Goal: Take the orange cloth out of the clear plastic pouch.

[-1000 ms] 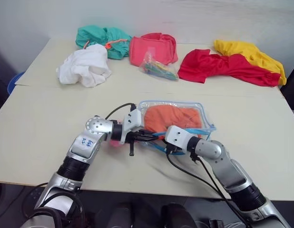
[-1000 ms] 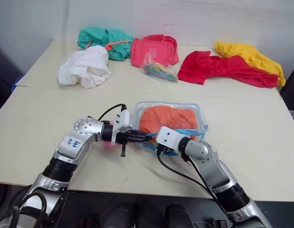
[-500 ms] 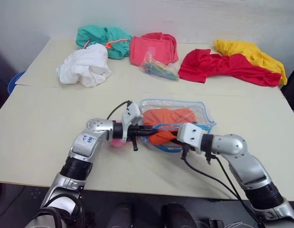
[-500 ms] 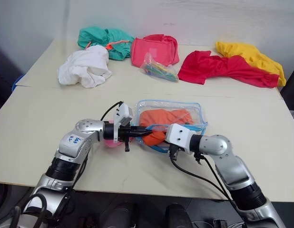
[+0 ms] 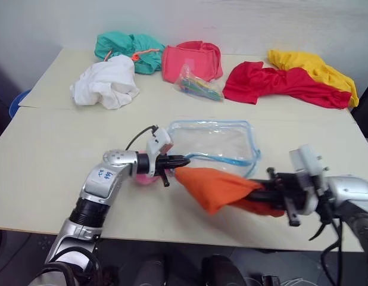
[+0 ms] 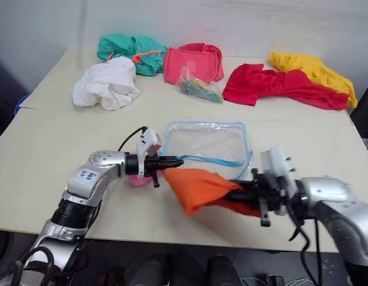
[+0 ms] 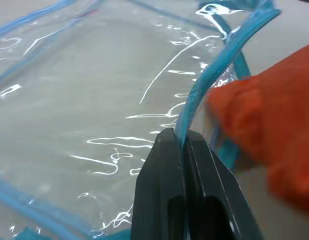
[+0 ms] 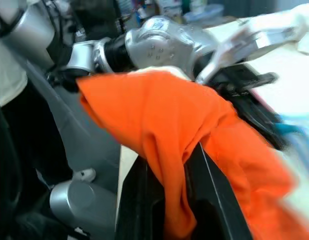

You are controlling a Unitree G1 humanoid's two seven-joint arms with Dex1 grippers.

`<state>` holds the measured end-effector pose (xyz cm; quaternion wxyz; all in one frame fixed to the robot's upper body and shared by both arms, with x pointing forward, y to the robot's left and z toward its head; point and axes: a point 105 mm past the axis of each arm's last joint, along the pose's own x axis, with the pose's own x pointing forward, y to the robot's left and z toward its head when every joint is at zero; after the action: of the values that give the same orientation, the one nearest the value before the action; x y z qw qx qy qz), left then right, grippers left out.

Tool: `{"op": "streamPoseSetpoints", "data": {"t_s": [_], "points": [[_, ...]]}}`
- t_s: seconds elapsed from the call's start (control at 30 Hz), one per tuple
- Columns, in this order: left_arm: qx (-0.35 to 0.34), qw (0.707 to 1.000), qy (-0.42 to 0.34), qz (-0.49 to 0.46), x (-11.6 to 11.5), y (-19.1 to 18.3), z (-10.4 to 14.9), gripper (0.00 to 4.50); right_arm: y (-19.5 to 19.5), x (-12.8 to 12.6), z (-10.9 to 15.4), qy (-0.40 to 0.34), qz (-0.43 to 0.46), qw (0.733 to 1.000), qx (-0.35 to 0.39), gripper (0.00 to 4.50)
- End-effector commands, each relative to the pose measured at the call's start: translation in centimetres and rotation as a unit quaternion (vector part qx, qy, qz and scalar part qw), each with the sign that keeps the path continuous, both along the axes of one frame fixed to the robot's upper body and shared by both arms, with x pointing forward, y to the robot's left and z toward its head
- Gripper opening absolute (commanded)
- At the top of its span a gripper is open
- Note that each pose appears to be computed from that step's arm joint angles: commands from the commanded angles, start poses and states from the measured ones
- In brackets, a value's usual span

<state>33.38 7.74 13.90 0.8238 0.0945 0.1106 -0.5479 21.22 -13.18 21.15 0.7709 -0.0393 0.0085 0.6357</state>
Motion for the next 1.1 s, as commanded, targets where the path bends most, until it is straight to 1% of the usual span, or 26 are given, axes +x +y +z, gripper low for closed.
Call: {"op": "streamPoseSetpoints", "data": {"t_s": [0.03, 0.07, 0.13, 0.2, 0.23, 0.3, 0.33, 0.37, 0.4, 0.5, 0.53, 0.57, 0.67, 0.7, 0.73, 0.77, 0.8, 0.83, 0.87, 0.9, 0.93, 0.97, 1.03, 1.07, 1.1], "points": [[0.007, 0.999, -0.034, -0.001, 0.0, 1.1, 0.9, 0.0, -2.7, 0.5, 3.8, -0.039, -0.054, 0.998, 0.021, 0.02], [0.008, 0.999, -0.035, -0.001, -0.1, 1.3, 0.9, 0.0, -3.2, 0.6, 4.3, -0.04, -0.066, 0.997, 0.025, 0.02], [0.011, 0.999, -0.041, -0.013, -0.3, 1.3, 1.0, 0.0, -5.7, 1.6, 6.6, -0.067, -0.122, 0.99, 0.032, 0.02], [0.022, 0.998, -0.051, -0.021, -0.4, 1.6, 1.0, 0.0, -8.6, 2.7, 9.0, -0.118, -0.186, 0.975, 0.034, 0.02], [0.027, 0.998, -0.054, -0.025, -0.4, 1.8, 1.0, 0.0, -9.8, 3.1, 9.7, -0.14, -0.211, 0.967, 0.027, 0.02], [0.031, 0.997, -0.063, -0.03, -0.4, 2.0, 1.2, 0.0, -12.1, 4.1, 10.4, -0.199, -0.253, 0.947, -0.018, 0.02], [0.032, 0.997, -0.065, -0.034, -0.4, 2.2, 1.2, 0.0, -13.1, 4.5, 10.0, -0.217, -0.265, 0.938, -0.053, 0.02], [0.036, 0.996, -0.07, -0.035, -0.4, 2.4, 1.2, 0.0, -14.2, 4.9, 9.0, -0.245, -0.27, 0.925, -0.107, 0.02], [0.041, 0.996, -0.074, -0.037, -0.4, 2.6, 1.2, 0.0, -14.8, 5.0, 7.9, -0.252, -0.262, 0.92, -0.147, 0.02], [0.047, 0.995, -0.081, -0.044, -0.4, 2.7, 1.1, 0.0, -16.4, 5.5, 4.2, -0.257, -0.263, 0.909, -0.197, 0.02], [0.047, 0.994, -0.083, -0.048, -0.5, 2.7, 1.1, 0.0, -16.7, 5.6, 2.6, -0.281, -0.256, 0.894, -0.238, 0.02], [0.047, 0.994, -0.084, -0.053, -0.5, 2.7, 1.1, 0.0, -16.7, 5.6, 1.5, -0.293, -0.245, 0.888, -0.256, 0.02], [0.048, 0.993, -0.088, -0.066, -0.8, 2.6, 1.0, 0.0, -16.9, 6.1, -0.1, -0.317, -0.242, 0.87, -0.288, 0.02], [0.045, 0.993, -0.086, -0.071, -0.9, 2.5, 1.0, 0.0, -16.6, 6.1, -1.4, -0.298, -0.241, 0.878, -0.286, 0.02], [0.044, 0.993, -0.085, -0.073, -1.0, 2.5, 0.9, 0.0, -16.5, 6.0, -3.3, -0.261, -0.238, 0.89, -0.29, 0.02], [0.046, 0.992, -0.085, -0.077, -1.1, 2.4, 0.9, 0.0, -16.6, 5.3, -5.7, -0.203, -0.225, 0.905, -0.299, 0.02], [0.052, 0.992, -0.086, -0.08, -1.2, 2.5, 0.8, 0.0, -16.9, 4.7, -7.6, -0.174, -0.23, 0.91, -0.298, 0.02], [0.058, 0.991, -0.09, -0.082, -1.2, 2.6, 0.7, 0.0, -17.4, 4.1, -9.1, -0.141, -0.236, 0.913, -0.3, 0.29], [0.061, 0.99, -0.094, -0.082, -1.2, 2.7, 0.7, 0.0, -17.5, 3.6, -10.1, -0.127, -0.235, 0.916, -0.3, 0.62], [0.065, 0.99, -0.106, -0.072, -0.8, 3.0, 0.9, 0.23, -17.3, 3.4, -10.3, -0.124, -0.241, 0.92, -0.283, 0.86], [0.065, 0.989, -0.114, -0.067, -0.6, 3.3, 1.2, 0.49, -16.8, 3.1, -10.3, -0.129, -0.236, 0.924, -0.271, 1.17], [0.066, 0.989, -0.111, -0.069, -0.7, 3.5, 1.3, 0.65, -16.6, 3.1, -10.0, -0.14, -0.234, 0.925, -0.264, 1.48], [0.045, 0.989, -0.119, -0.071, -0.8, 3.5, 1.9, 1.27, -16.0, 2.8, -9.1, -0.136, -0.236, 0.935, -0.229, 2.18], [0.036, 0.99, -0.111, -0.075, -1.0, 3.6, 2.0, 1.54, -15.8, 2.6, -8.7, -0.129, -0.237, 0.939, -0.211, 2.5], [0.017, 0.992, -0.086, -0.094, -1.9, 3.9, 2.3, 1.85, -15.1, 2.0, -7.9, -0.111, -0.229, 0.95, -0.184, 2.86]]}}
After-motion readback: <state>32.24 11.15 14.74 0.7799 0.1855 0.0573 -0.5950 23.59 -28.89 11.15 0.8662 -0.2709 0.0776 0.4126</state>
